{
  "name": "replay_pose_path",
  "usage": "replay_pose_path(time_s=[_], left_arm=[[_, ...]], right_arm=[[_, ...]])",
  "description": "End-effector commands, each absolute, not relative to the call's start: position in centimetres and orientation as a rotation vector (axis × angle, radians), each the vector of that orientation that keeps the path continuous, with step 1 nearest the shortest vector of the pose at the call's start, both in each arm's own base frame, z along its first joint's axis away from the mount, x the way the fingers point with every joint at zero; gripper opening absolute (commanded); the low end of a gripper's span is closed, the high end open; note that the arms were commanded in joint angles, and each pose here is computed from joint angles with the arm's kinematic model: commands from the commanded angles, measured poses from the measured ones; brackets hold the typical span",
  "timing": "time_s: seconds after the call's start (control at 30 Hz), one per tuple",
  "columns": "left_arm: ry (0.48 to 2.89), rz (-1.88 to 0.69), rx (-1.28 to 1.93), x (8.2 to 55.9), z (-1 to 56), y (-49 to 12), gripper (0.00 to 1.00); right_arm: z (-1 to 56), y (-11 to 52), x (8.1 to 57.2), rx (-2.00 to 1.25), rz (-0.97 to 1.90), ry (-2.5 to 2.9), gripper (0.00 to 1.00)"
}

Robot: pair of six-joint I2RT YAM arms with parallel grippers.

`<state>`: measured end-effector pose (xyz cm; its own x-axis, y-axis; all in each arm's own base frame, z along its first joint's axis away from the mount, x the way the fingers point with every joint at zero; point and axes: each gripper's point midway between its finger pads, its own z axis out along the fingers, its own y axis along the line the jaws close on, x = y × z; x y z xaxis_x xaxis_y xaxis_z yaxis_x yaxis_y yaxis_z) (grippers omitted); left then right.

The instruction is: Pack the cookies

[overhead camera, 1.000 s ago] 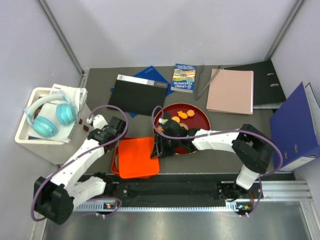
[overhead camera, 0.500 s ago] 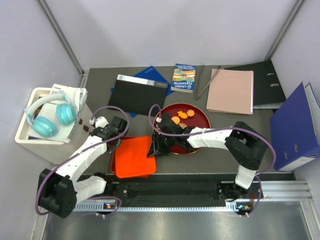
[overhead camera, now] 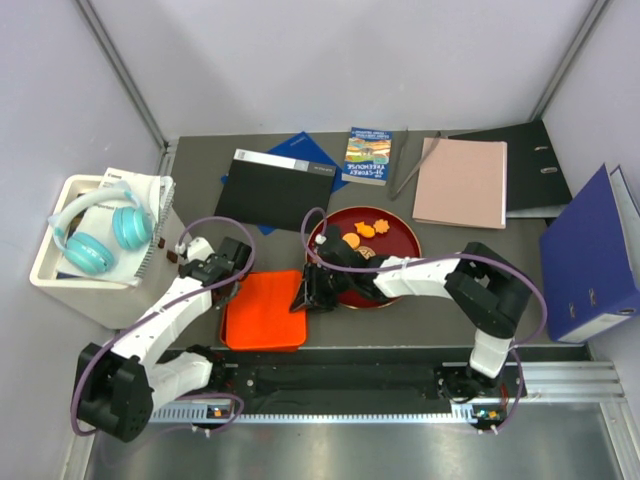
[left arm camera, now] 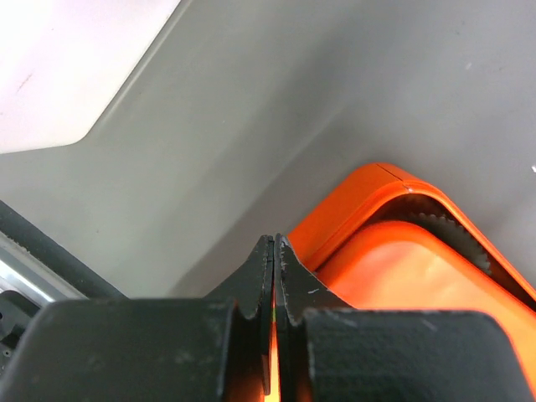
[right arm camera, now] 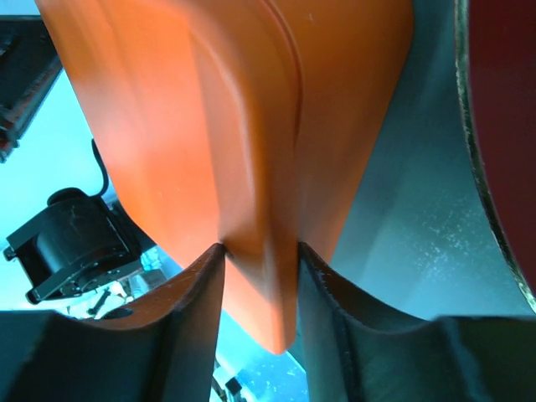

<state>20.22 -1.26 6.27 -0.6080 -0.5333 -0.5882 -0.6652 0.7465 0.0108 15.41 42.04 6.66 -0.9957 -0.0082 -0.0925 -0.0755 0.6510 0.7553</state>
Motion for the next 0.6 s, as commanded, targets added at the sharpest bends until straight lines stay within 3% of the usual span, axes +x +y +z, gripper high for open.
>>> replay_pose_path(time_s=[0.0, 0.27, 0.57], left_arm=[[2.442, 0.103, -0.914, 20.5, 5.2, -4.4, 0.0], [2.39, 0.127, -0.908, 21.9, 6.8, -3.8, 0.0], [2.365, 0.177, -0.966, 22.7, 7.4, -2.1, 0.0]], right_arm=[[9.1, 44.8, 17.4, -0.068, 1.407, 2.634, 0.41], [10.4, 44.3, 18.0, -0.124, 1.323, 2.628, 0.51], [10.1, 42.4, 18.3, -0.178, 1.188, 2.677, 0.53]])
